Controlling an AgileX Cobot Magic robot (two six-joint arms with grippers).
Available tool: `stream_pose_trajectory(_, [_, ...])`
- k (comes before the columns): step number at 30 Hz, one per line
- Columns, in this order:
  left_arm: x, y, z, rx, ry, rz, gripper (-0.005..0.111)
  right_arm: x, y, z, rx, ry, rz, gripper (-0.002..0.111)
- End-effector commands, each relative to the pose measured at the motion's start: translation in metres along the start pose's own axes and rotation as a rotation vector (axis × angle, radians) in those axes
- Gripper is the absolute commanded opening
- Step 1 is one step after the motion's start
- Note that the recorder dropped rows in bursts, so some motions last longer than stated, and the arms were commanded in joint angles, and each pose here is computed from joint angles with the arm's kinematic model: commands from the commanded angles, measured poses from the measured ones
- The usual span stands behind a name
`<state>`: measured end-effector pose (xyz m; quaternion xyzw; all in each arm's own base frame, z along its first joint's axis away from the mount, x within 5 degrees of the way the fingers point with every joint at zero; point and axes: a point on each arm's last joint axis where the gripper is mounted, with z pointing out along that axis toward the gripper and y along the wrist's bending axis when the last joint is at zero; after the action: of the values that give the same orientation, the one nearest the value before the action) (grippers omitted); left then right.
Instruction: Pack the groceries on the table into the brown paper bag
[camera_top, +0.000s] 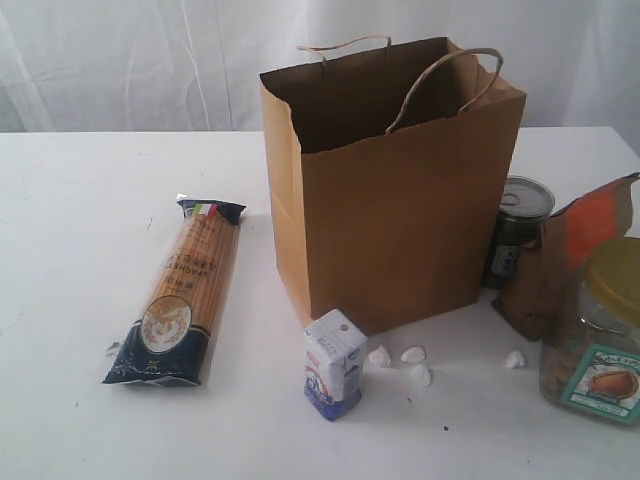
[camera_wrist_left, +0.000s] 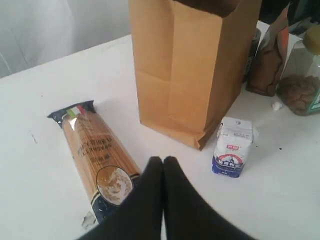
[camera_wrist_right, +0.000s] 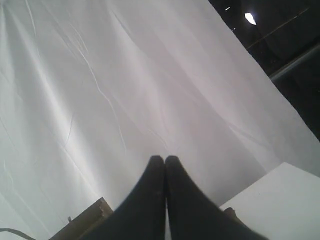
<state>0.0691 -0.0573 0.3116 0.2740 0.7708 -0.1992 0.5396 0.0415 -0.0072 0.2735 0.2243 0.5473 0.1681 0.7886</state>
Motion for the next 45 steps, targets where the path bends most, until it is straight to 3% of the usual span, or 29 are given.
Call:
stream_pose_trajectory(1, [0.027, 0.0, 0.01, -0.002, 0.01, -0.061, 0.0, -0.018, 0.01, -0.003, 0.045, 0.061, -0.024, 0.0])
stream_pose_trajectory(5, [0.067, 0.002, 0.021, -0.015, 0.064, -0.172, 0.0, -0.038, 0.023, -0.006, 0.019, 0.028, -0.172, 0.0])
stream_pose_trajectory(8, [0.086, 0.003, 0.027, -0.028, 0.015, -0.214, 0.0, -0.041, 0.025, -0.007, 0.016, 0.022, -0.171, 0.0])
stream_pose_trajectory(12, [0.112, 0.003, 0.032, -0.035, 0.096, -0.224, 0.0, -0.04, 0.025, -0.007, 0.018, 0.024, -0.171, 0.0])
stream_pose_trajectory(21, [0.112, 0.003, 0.032, -0.034, 0.099, -0.224, 0.0, -0.04, 0.025, -0.007, 0.019, 0.025, -0.176, 0.0])
stream_pose_trajectory(26, [0.113, 0.003, 0.032, -0.035, 0.098, -0.224, 0.0, -0.038, 0.023, -0.007, 0.038, 0.054, -0.249, 0.0])
stream_pose_trajectory(33, [0.144, 0.004, 0.035, -0.045, 0.111, -0.227, 0.0, -0.031, 0.017, -0.008, 0.091, 0.151, -0.207, 0.0])
stream_pose_trajectory(37, [0.153, 0.002, 0.029, -0.035, 0.189, -0.22, 0.0, -0.027, 0.017, -0.009, 0.113, 0.218, -0.156, 0.0])
stream_pose_trajectory(45, [0.144, 0.002, 0.016, -0.026, -0.025, -0.179, 0.0, -0.035, 0.036, 0.029, 0.153, 0.615, -0.286, 0.001])
